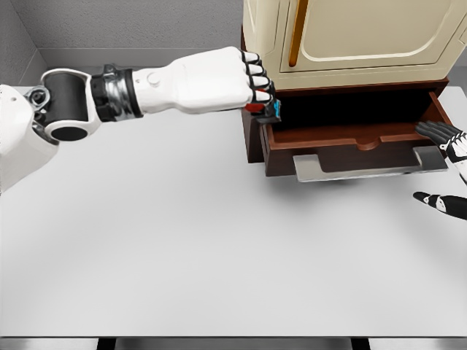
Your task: Put the switch into the drawer with left arm, and close the drawer with right arm
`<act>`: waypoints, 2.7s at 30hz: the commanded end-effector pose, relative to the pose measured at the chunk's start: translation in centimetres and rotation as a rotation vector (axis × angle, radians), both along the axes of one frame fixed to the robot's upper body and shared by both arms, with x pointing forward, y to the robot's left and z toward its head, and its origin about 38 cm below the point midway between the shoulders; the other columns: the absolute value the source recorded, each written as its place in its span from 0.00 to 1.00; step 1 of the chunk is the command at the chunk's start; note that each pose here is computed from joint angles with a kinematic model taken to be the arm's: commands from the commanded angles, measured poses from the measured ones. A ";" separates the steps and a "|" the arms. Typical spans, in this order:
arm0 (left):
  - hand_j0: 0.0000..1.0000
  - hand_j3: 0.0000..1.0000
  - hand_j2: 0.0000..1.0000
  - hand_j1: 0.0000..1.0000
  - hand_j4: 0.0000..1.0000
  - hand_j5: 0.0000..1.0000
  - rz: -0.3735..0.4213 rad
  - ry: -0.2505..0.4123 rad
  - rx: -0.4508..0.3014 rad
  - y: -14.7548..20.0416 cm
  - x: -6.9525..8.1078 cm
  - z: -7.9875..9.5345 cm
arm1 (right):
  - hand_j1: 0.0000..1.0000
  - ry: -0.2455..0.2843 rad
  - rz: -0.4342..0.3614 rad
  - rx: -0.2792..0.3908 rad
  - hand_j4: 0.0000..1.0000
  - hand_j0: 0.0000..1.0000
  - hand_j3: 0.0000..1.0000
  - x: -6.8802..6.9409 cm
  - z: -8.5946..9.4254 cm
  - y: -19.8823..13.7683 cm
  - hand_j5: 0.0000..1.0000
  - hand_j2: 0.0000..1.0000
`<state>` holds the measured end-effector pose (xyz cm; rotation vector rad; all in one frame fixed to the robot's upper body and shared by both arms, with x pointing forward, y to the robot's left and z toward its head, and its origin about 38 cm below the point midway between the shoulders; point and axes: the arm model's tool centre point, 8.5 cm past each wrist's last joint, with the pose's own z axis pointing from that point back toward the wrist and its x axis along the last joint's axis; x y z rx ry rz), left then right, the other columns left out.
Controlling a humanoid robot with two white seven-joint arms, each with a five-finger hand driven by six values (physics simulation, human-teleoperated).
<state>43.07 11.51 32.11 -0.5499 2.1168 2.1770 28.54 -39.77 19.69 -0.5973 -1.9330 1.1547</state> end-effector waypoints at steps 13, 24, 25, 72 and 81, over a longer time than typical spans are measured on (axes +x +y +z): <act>0.49 0.49 0.49 0.49 0.49 0.49 -0.072 -0.003 -0.029 -3.6 -0.7 0.6 | 1.00 -0.004 0.000 0.006 1.00 1.00 1.00 0.1 0.1 0.0 1.00 1.00; 0.49 0.49 0.49 0.49 0.49 0.49 -0.107 0.000 -0.041 -5.3 -1.1 0.6 | 1.00 -0.008 0.000 0.007 1.00 1.00 1.00 0.1 0.2 0.0 1.00 1.00; 0.49 0.49 0.49 0.49 0.49 0.49 -0.109 0.000 -0.042 -5.3 -1.2 0.6 | 1.00 -0.008 0.000 0.007 1.00 1.00 1.00 0.1 0.2 0.0 1.00 1.00; 0.50 0.50 0.50 0.50 0.50 0.50 -0.147 0.025 -0.014 -10.4 -0.2 0.8 | 1.00 -0.006 -0.001 0.005 1.00 1.00 1.00 0.1 0.2 -0.1 1.00 1.00; 0.50 0.50 0.50 0.50 0.50 0.50 -0.148 0.028 -0.013 -10.6 -0.1 0.8 | 1.00 -0.006 -0.001 0.007 1.00 1.00 1.00 0.1 0.2 0.0 1.00 1.00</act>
